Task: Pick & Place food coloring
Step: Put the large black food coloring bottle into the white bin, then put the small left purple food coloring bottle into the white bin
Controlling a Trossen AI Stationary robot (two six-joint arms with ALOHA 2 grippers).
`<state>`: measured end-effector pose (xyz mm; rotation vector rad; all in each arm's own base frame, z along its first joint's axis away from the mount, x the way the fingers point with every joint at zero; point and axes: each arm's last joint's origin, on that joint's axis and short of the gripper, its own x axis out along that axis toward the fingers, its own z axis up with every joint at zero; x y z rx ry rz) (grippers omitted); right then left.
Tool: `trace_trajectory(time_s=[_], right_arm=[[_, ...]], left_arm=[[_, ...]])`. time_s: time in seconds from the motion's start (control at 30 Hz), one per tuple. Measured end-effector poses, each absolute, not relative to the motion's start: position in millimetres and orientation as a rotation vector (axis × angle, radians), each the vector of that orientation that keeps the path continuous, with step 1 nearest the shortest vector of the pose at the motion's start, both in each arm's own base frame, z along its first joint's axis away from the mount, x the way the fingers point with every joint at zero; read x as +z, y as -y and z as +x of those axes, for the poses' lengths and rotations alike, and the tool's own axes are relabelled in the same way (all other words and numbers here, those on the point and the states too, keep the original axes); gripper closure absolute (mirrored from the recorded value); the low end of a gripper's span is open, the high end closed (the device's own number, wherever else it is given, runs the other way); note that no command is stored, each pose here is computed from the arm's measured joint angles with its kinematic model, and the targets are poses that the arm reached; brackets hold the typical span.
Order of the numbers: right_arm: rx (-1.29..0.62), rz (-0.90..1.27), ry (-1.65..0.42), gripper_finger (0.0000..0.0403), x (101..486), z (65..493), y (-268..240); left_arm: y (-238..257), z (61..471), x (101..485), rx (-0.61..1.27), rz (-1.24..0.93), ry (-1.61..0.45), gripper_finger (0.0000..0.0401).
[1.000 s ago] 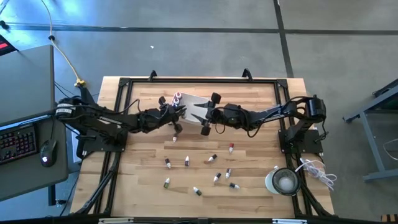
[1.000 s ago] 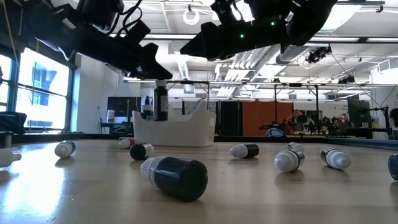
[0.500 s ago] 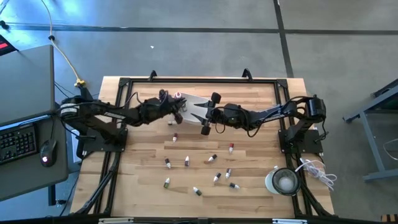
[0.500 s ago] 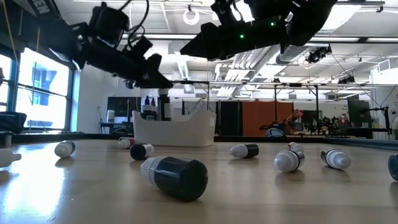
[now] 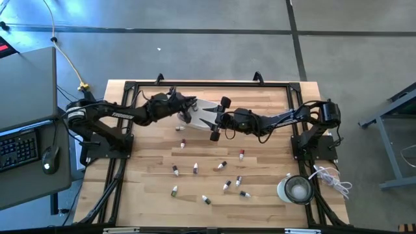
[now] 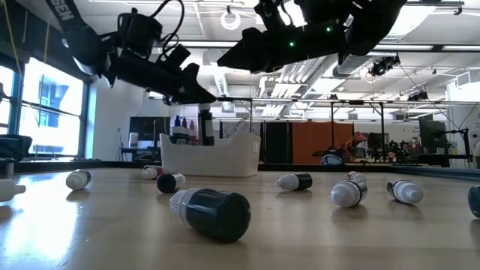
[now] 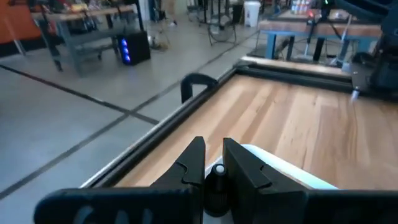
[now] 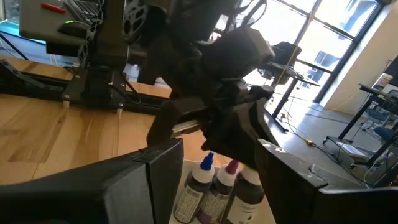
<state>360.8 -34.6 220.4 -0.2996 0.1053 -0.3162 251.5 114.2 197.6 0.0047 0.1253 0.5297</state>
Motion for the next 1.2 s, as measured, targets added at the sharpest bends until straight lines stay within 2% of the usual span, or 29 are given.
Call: trace_trajectory(time_s=[0.2, 0.57, 0.77, 1.2], right_arm=[[-0.316, -0.3, -0.106, 0.021, 220.3, 360.8, 34.6], [-0.315, -0.299, -0.106, 0.021, 220.3, 360.8, 34.6], [-0.315, -0.299, -0.106, 0.021, 220.2, 360.8, 34.6], [-0.314, -0.3, -0.11, 0.021, 219.8, 360.8, 34.6]], left_arm=[[-118.6, 257.8, 188.5, 0.533, -0.011, -0.226, 0.0374], [-125.7, 268.9, 175.4, 0.606, 0.001, -0.185, 0.0373], [-127.7, 271.0, 175.9, 0.637, 0.001, -0.214, 0.034], [-127.7, 271.2, 183.4, 0.633, 0.052, -0.172, 0.0331]])
